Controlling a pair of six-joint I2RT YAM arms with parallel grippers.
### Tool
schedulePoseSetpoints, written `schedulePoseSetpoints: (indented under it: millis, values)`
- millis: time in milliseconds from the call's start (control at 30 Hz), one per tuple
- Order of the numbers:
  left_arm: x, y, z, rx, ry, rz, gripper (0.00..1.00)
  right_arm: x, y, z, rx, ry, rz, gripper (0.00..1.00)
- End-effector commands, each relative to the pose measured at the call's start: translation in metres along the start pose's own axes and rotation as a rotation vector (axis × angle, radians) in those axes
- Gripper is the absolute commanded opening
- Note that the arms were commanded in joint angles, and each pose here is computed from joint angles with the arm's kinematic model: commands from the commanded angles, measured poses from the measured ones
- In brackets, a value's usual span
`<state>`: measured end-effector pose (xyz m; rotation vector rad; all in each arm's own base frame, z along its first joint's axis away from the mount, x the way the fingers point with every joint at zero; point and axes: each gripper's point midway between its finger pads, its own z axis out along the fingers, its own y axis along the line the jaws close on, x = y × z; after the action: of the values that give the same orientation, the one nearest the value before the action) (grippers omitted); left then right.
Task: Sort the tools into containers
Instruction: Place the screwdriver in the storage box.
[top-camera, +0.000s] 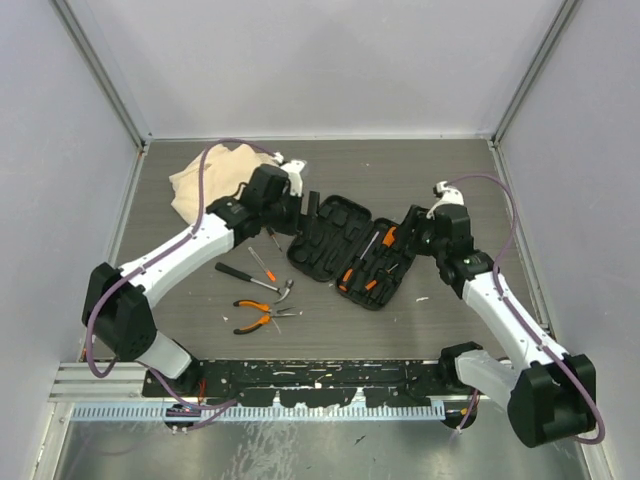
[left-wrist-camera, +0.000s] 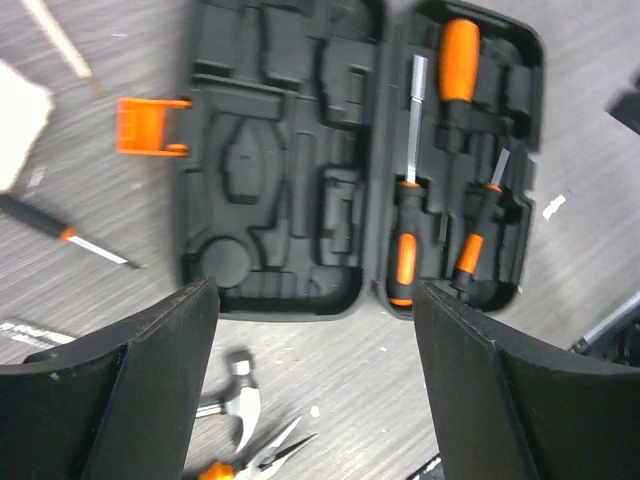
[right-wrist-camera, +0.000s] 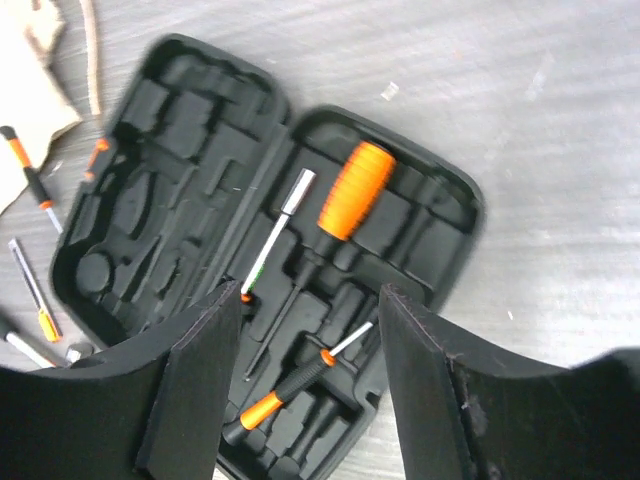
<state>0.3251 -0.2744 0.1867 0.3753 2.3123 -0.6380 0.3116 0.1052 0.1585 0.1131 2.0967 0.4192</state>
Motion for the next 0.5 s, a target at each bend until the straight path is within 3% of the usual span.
schedulePoseSetpoints:
  millis: [0,267,467]
  values:
    - [-0.003,-0.059,0.002,0.124,-0.032,0.079,0.77,0.004,-0.015,-0.003,0.083,0.087,0.27,0.62]
    - [0.056,-0.129,0.04,0.249,0.105,0.152,0.64,0.035,-0.03,-0.002,0.128,0.204,0.504,0.58]
    - [0.077,-0.144,0.059,0.274,0.159,0.161,0.63,0.054,-0.03,-0.003,0.162,0.284,0.569,0.48]
